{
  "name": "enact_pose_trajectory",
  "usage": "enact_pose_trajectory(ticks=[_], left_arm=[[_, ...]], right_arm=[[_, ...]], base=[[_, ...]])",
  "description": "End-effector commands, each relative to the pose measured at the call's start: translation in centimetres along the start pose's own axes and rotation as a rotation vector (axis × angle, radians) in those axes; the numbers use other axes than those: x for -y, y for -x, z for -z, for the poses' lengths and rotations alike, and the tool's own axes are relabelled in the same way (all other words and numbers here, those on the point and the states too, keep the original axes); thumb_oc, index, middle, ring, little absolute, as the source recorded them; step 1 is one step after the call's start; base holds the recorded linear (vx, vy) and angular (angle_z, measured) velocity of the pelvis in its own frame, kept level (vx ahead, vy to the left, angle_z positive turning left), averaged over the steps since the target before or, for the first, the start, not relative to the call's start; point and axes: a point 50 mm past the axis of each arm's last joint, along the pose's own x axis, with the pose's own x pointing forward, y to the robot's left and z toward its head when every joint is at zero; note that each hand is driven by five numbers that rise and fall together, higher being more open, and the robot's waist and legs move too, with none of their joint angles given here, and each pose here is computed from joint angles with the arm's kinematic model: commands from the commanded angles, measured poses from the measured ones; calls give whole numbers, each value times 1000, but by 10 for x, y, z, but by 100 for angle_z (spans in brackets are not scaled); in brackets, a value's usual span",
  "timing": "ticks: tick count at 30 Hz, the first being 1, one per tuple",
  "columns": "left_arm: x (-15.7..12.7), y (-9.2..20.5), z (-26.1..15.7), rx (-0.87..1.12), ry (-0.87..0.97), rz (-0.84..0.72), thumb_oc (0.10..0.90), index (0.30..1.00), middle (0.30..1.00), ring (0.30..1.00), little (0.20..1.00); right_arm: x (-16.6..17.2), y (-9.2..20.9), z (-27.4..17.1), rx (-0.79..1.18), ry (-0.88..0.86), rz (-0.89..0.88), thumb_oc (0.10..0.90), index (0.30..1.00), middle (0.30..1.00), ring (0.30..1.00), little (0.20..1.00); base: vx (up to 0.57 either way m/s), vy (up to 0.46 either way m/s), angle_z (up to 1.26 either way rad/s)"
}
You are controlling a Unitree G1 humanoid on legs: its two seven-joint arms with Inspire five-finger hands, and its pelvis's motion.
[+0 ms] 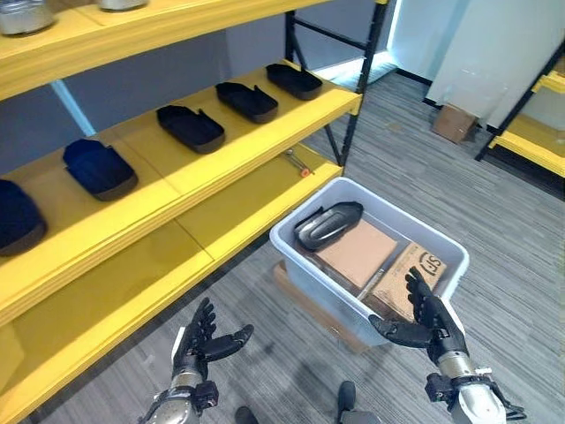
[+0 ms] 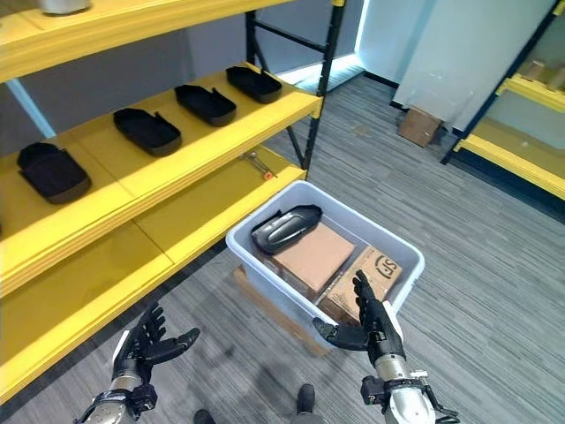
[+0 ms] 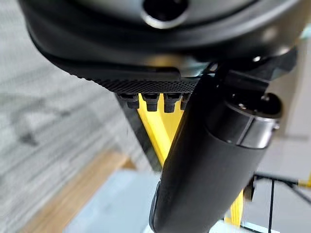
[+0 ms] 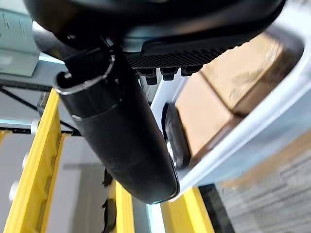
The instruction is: Move parts from the plastic box to the shelf.
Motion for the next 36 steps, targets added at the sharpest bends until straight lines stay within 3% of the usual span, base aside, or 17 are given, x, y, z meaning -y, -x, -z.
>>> enact_pose_trajectory(ticks=[1, 15, 26, 36], left_arm=[[4, -11, -52, 256, -28, 54, 900, 1000, 1000, 1000, 1000], [32, -23, -63, 291, 101, 130, 900, 1000, 1000, 1000, 1000], [29, -25, -71, 358, 97, 39, 900, 1000, 1000, 1000, 1000], [39, -36, -97, 444, 95, 62, 900, 1000, 1000, 1000, 1000]], right_arm=[[1, -13, -61, 327, 3, -9, 900, 1000, 1000, 1000, 1000], [8, -13, -76, 403, 43, 20, 900, 1000, 1000, 1000, 1000], [-1, -24, -79, 424, 82, -15, 900, 1000, 1000, 1000, 1000], [-14, -32, -82, 437, 24, -28, 900, 1000, 1000, 1000, 1000]], base=[[30, -199, -8], [32, -239, -27], [182, 141, -89], [119, 226, -73]])
